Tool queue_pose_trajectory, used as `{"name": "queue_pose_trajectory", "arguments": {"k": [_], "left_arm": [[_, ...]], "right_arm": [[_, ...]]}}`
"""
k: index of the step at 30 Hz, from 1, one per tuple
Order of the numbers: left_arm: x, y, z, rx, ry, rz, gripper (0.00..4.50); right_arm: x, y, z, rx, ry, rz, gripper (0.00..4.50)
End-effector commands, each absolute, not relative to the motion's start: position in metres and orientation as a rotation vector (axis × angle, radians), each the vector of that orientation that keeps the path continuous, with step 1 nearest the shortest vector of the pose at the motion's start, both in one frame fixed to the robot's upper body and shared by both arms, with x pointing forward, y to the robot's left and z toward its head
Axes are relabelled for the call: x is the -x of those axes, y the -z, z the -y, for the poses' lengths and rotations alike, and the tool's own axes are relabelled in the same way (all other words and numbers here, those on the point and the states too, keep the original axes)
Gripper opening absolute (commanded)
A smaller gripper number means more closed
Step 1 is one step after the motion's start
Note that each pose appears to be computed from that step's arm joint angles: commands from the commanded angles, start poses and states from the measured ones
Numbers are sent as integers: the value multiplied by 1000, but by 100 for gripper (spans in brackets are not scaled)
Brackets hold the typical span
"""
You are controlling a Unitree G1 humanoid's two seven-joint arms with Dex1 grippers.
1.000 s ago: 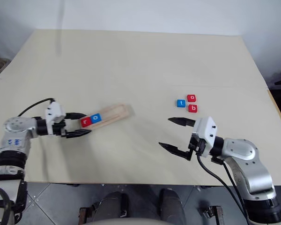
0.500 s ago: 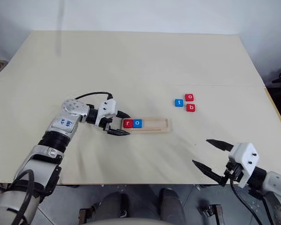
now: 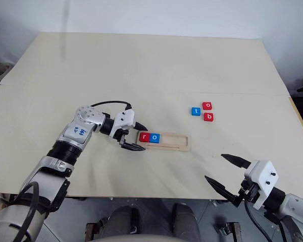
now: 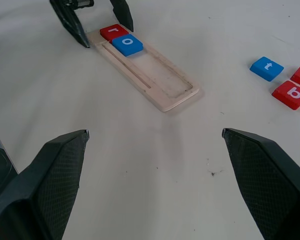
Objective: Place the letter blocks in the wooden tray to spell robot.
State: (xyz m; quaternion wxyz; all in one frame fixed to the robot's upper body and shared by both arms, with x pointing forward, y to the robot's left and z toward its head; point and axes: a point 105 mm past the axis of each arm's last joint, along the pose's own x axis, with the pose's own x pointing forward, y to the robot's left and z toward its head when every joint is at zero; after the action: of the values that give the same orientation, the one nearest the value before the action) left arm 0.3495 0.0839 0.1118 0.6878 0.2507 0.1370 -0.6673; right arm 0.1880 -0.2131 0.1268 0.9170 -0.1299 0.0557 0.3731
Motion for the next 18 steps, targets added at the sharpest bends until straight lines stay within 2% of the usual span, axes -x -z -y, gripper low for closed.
{"name": "queue_pose_trajectory", "arguments": {"k": [1, 4, 9, 14, 18], "left_arm": [[-351, -129, -88, -507, 1465, -188, 449], [-349, -148, -103, -445, 1436, -72, 449], [-338, -180, -155, -399, 1325, 117, 449], [-325, -174, -201, -451, 1187, 129, 449], [-311, -166, -219, -349, 1102, 91, 449]], "right_arm": [[-192, -134, 214, 275, -750, -72, 450], [-204, -142, 214, 237, -720, -32, 450], [-229, -155, 215, 162, -681, 19, 450], [-254, -162, 215, 146, -621, 38, 450], [-291, -150, 216, 164, -498, -10, 450]]}}
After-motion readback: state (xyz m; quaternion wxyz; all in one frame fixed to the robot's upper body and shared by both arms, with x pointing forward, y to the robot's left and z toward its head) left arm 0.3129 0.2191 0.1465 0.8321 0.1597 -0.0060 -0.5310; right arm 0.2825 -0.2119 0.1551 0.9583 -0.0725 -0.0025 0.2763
